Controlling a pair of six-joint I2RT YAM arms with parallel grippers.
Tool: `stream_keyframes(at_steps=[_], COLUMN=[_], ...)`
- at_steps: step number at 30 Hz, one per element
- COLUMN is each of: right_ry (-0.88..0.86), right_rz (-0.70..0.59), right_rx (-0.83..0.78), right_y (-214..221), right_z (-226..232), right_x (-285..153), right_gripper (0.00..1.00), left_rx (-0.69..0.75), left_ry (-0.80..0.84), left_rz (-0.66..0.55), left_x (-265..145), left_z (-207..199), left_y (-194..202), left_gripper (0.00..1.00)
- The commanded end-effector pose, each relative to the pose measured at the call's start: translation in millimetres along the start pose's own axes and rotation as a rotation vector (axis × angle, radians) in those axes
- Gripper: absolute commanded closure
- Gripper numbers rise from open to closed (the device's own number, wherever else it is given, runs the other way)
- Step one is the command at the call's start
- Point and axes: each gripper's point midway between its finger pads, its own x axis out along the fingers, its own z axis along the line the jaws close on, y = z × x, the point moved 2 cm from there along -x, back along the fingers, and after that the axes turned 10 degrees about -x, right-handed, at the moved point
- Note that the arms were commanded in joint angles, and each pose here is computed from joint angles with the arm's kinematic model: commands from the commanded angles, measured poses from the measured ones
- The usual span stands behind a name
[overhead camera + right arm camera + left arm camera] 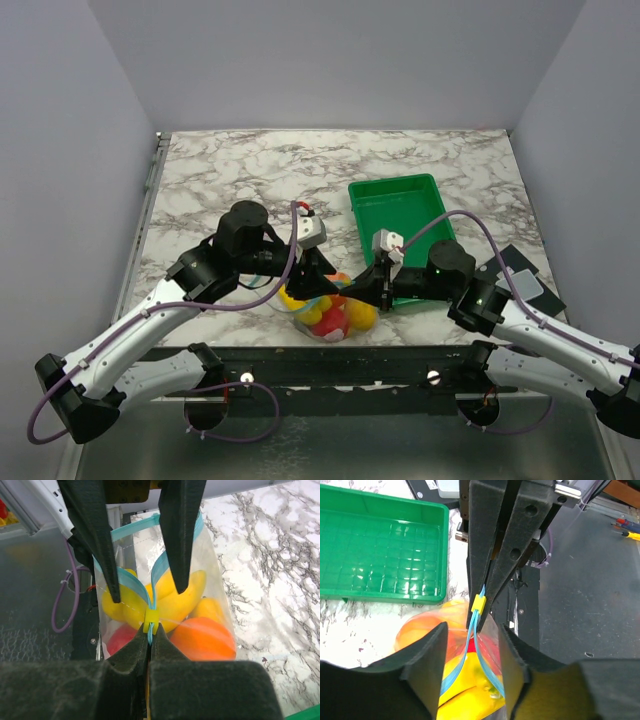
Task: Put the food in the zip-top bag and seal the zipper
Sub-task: Zip the zipper food storage bag at the center of the board.
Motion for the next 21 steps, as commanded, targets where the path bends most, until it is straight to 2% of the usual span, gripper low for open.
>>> stream_keyframes(at_steps=[1, 6, 14, 21], right_ry=[-0.022, -0.035, -0.051, -0.058], right_rz=[-0.024, -0.017, -0.006, 0.005], right_rx=[-0.027, -0.015, -0.001, 0.007], right_y=[-14, -14, -14, -11], right_z=[1, 2, 4, 4], right_x=[-1, 0, 1, 3], right_gripper=[0.99, 0.99, 0.99, 0.99], left_rx=[0.061, 0.063, 0.065, 0.055], left_ry=[0.070, 0.097, 0.115, 0.123], left_rz=[-0.033, -0.014, 0.007, 0.019], left_x=[0, 6, 12, 16], left_z=[-14, -13, -9, -7], left_y=[-19, -19, -15, -13], left_gripper=[0.50, 0.46, 0.46, 0.52])
